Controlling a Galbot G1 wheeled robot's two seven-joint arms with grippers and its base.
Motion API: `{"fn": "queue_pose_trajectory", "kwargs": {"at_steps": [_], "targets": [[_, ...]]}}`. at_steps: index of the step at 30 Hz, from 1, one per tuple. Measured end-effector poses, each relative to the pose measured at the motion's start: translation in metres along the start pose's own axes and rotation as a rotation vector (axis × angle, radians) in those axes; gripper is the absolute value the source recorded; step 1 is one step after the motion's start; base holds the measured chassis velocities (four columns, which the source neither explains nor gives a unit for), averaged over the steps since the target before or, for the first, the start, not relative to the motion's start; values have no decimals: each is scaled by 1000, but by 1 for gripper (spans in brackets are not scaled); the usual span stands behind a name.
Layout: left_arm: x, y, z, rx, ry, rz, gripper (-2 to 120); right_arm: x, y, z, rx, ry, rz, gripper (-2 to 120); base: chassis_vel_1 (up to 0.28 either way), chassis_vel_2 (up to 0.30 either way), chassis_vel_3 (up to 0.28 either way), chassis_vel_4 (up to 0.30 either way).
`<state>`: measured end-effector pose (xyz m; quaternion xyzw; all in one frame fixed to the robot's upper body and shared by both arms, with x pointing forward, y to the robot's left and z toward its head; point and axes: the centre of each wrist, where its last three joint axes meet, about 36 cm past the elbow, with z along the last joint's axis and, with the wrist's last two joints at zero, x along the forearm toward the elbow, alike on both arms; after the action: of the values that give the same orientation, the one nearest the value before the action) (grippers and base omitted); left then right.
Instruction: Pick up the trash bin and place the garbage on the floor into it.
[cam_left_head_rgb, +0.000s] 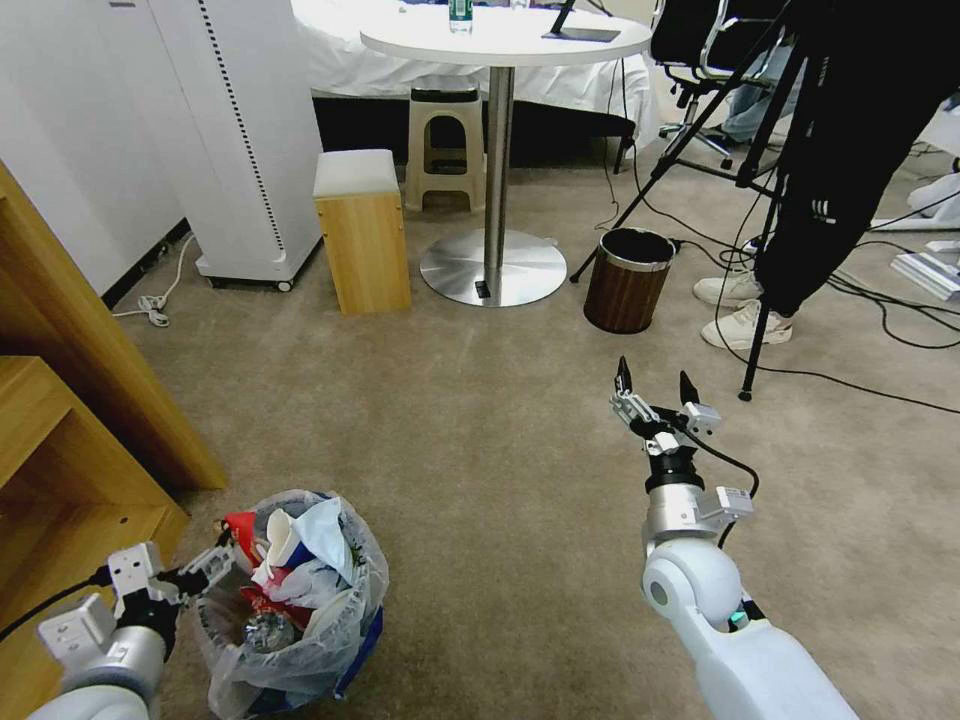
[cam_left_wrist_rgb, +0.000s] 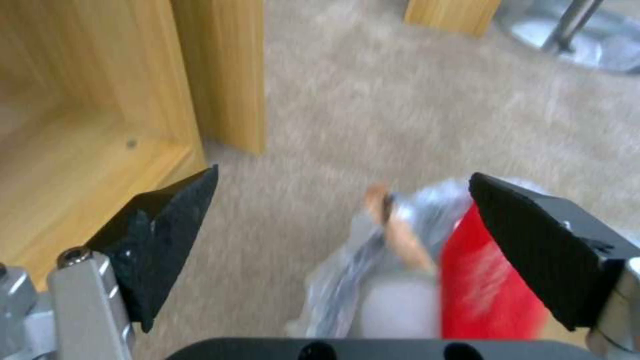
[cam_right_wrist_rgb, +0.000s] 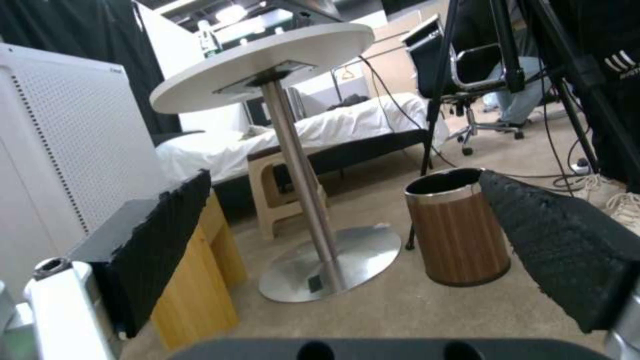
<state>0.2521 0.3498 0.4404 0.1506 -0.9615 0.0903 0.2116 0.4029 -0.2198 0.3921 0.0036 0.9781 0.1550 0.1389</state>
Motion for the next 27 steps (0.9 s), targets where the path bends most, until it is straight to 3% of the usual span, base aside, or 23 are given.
{"fn": "queue_pose_trajectory", "kwargs": {"at_steps": [7,14,16,18,27], "targets": [[11,-8,-18,-18,-161,35,100,-11,-7,-4,18,-16,19,100,0,0,0,0],[20,-12,-26,-30,-232,44,100,-13,-10,-6,32,-35,31,100,0,0,0,0],[23,-13,-30,-36,-282,57,100,-13,-13,-7,40,-48,39,100,0,0,0,0],[24,-15,-30,-24,-335,69,100,-8,-16,-7,39,-48,51,100,0,0,0,0],[20,-21,-17,17,-408,104,100,5,-23,-9,30,-44,74,100,0,0,0,0]]}}
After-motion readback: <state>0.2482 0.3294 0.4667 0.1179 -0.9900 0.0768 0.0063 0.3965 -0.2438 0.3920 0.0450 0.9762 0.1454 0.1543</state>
